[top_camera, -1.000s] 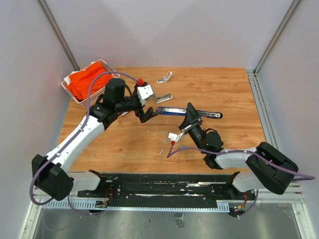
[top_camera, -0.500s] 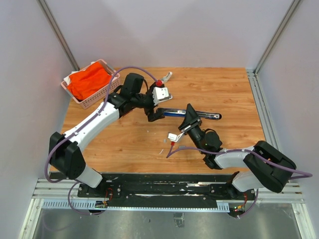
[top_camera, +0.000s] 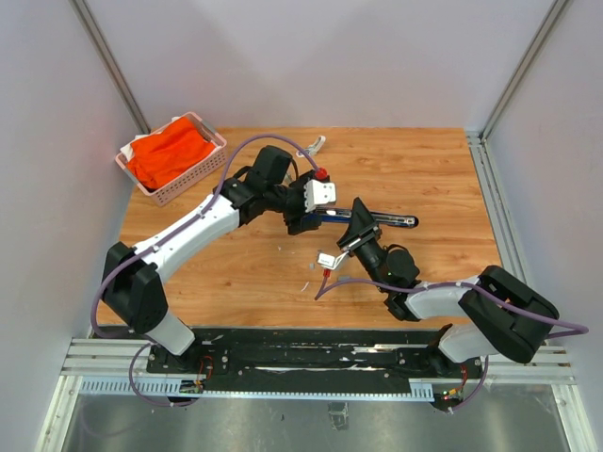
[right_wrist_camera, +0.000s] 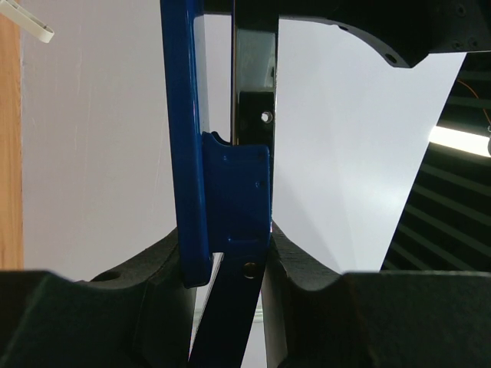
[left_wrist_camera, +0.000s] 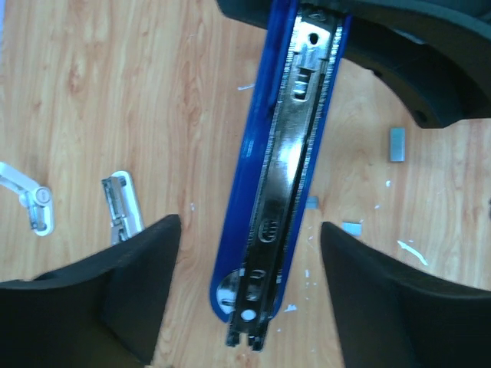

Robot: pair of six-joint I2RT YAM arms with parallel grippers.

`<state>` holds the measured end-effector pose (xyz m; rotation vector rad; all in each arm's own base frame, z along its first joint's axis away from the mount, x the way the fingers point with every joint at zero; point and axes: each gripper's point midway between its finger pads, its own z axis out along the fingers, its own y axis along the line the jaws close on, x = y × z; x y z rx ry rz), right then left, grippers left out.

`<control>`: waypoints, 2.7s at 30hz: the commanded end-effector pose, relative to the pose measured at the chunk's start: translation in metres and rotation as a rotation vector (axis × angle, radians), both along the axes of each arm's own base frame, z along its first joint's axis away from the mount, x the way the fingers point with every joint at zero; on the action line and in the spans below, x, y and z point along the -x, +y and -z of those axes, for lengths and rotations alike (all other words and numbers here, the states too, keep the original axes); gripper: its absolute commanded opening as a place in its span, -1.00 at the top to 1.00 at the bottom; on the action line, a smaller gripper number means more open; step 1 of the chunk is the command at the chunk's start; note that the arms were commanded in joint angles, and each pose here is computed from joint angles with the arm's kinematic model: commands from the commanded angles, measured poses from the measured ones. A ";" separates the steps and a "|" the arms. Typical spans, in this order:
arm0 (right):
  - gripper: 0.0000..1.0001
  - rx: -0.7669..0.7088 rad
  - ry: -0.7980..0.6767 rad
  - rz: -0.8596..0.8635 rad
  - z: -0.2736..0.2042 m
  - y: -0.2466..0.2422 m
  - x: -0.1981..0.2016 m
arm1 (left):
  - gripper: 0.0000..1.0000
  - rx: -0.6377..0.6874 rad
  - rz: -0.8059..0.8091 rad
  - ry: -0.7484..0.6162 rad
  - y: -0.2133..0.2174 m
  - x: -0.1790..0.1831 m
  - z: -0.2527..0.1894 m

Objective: Unload the staples from the stapler
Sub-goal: Place the stapler at the center of the board.

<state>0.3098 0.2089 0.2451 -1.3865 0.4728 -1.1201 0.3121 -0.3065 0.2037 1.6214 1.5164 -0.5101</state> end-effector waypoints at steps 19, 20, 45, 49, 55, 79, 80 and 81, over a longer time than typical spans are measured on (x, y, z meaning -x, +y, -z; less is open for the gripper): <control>0.91 -0.194 -0.051 0.031 -0.030 -0.018 0.002 | 0.85 -0.016 -0.169 -0.071 -0.007 -0.028 0.009; 0.86 -0.202 -0.043 0.034 -0.029 -0.018 0.000 | 0.94 -0.015 -0.173 -0.068 -0.008 -0.028 0.010; -0.01 -0.239 0.133 0.073 0.030 -0.019 -0.047 | 0.99 -0.090 -0.340 -0.075 -0.001 -0.061 0.059; -0.01 -0.227 0.162 0.085 0.045 -0.018 -0.058 | 1.00 -0.085 -0.350 -0.072 -0.004 -0.066 0.065; -0.03 -0.175 0.194 0.108 0.070 -0.015 -0.076 | 1.00 -0.099 -0.364 -0.063 -0.006 -0.072 0.075; -0.18 -0.099 0.283 0.140 0.130 -0.007 -0.105 | 1.00 -0.194 -0.416 -0.062 0.001 -0.087 0.113; -0.19 -0.101 0.284 0.141 0.131 -0.007 -0.106 | 1.00 -0.196 -0.416 -0.060 0.001 -0.087 0.114; -0.21 -0.104 0.286 0.143 0.131 -0.007 -0.106 | 0.99 -0.197 -0.417 -0.059 0.001 -0.088 0.115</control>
